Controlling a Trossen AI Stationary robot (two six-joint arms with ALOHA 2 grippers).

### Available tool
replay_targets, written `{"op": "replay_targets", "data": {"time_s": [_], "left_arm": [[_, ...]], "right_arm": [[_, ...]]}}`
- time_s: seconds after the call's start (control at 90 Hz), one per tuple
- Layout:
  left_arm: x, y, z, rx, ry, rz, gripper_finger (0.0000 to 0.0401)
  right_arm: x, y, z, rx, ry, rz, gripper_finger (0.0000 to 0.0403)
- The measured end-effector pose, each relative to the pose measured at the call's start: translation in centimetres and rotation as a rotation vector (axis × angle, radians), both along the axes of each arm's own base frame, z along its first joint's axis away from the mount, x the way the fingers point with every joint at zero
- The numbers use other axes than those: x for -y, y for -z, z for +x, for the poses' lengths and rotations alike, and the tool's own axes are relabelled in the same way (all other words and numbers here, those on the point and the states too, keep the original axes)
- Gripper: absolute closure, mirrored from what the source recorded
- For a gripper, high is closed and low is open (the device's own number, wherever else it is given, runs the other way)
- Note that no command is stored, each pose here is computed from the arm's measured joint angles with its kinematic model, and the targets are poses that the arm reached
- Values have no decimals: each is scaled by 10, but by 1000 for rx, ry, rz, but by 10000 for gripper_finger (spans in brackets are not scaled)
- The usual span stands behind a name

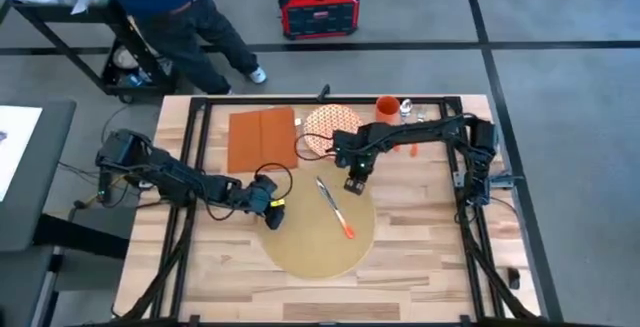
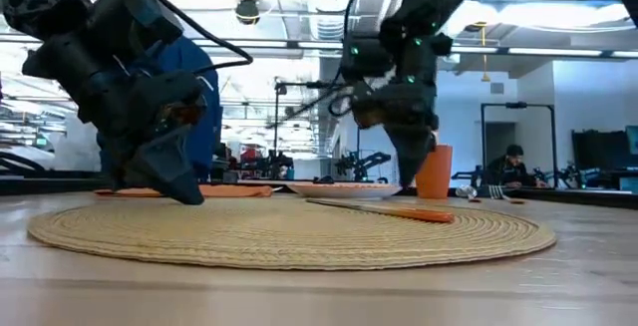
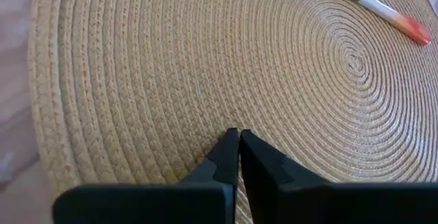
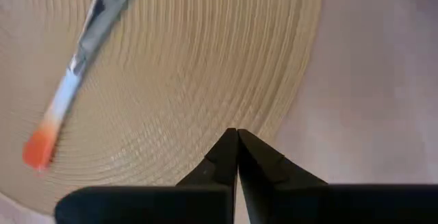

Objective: Set table place
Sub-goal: Adjust the placemat

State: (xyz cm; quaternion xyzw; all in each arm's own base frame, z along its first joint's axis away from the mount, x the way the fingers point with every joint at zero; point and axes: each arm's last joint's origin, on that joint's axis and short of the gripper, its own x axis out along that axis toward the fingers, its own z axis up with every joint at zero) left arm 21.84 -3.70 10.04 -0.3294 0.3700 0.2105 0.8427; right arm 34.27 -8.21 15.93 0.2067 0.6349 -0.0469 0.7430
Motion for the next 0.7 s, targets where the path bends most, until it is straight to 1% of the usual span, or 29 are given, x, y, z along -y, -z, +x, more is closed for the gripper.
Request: {"op": "replay_targets", "data": {"time_s": [0.211,0.289,0.367,0.7], "left_arm": [[0,0,0,7,-73,-60,401],[0,0,0,8,-82,-68,401],[0,1,-1,8,-83,-68,401],[-4,1,0,1,-86,-62,401]], "right_arm": [[-5,23,-18,-66,-16,32,403],[-11,30,-25,-75,-9,58,403],[-19,36,-28,-82,-6,58,403],[-49,35,-29,-110,-2,104,403]]}}
